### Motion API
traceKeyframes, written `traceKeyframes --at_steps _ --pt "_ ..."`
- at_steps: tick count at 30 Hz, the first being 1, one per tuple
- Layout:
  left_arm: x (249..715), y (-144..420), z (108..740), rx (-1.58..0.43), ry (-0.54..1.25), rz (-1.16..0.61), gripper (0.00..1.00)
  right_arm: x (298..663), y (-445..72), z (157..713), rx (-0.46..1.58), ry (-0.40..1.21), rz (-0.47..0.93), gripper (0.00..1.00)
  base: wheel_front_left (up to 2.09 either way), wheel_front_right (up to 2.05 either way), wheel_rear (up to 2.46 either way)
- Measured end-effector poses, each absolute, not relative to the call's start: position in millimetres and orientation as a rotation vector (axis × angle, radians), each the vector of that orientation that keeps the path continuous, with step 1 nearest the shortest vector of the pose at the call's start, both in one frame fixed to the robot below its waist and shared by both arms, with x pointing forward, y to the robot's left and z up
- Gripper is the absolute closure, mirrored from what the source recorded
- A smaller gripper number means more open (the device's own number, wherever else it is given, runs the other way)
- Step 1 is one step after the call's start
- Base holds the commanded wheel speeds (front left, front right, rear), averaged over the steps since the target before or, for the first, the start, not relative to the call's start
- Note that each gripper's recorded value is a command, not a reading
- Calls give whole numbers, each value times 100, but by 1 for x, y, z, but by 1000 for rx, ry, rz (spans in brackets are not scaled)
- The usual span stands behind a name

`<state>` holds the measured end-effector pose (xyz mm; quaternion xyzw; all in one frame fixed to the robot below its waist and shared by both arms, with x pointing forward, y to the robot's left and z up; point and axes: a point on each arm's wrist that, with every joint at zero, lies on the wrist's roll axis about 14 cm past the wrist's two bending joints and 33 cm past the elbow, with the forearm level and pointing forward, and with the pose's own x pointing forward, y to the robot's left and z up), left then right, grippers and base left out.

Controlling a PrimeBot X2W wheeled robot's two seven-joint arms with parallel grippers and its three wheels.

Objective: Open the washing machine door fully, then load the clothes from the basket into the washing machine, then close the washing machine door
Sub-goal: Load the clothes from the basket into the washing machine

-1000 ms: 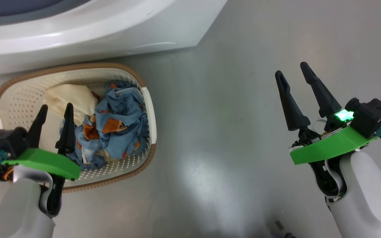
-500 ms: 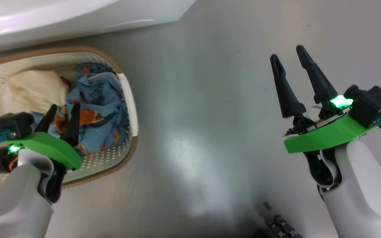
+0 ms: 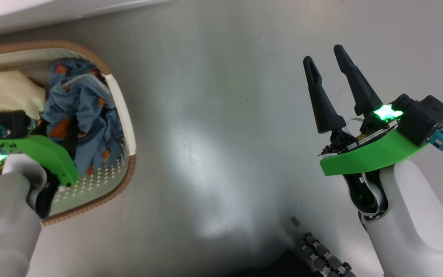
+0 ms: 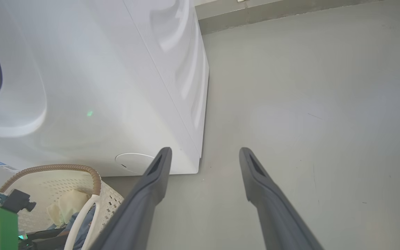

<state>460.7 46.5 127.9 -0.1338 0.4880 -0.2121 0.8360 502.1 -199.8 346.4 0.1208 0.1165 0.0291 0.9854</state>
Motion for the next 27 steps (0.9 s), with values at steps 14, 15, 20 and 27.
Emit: traceKeyframes --at_steps 14,15,20,27 --pt "449 25 94 -201 1201 -552 0 501 -202 329 239 268 43 0 0 0 0" --pt "448 26 92 -192 1216 -553 0 501 -202 329 237 269 42 0 0 0 0" --pt "450 28 86 -166 1240 -546 100 499 -206 330 231 270 34 0 0 0 0" --pt "459 33 93 -174 1199 -511 100 501 -204 338 241 250 32 0 0 0 0"
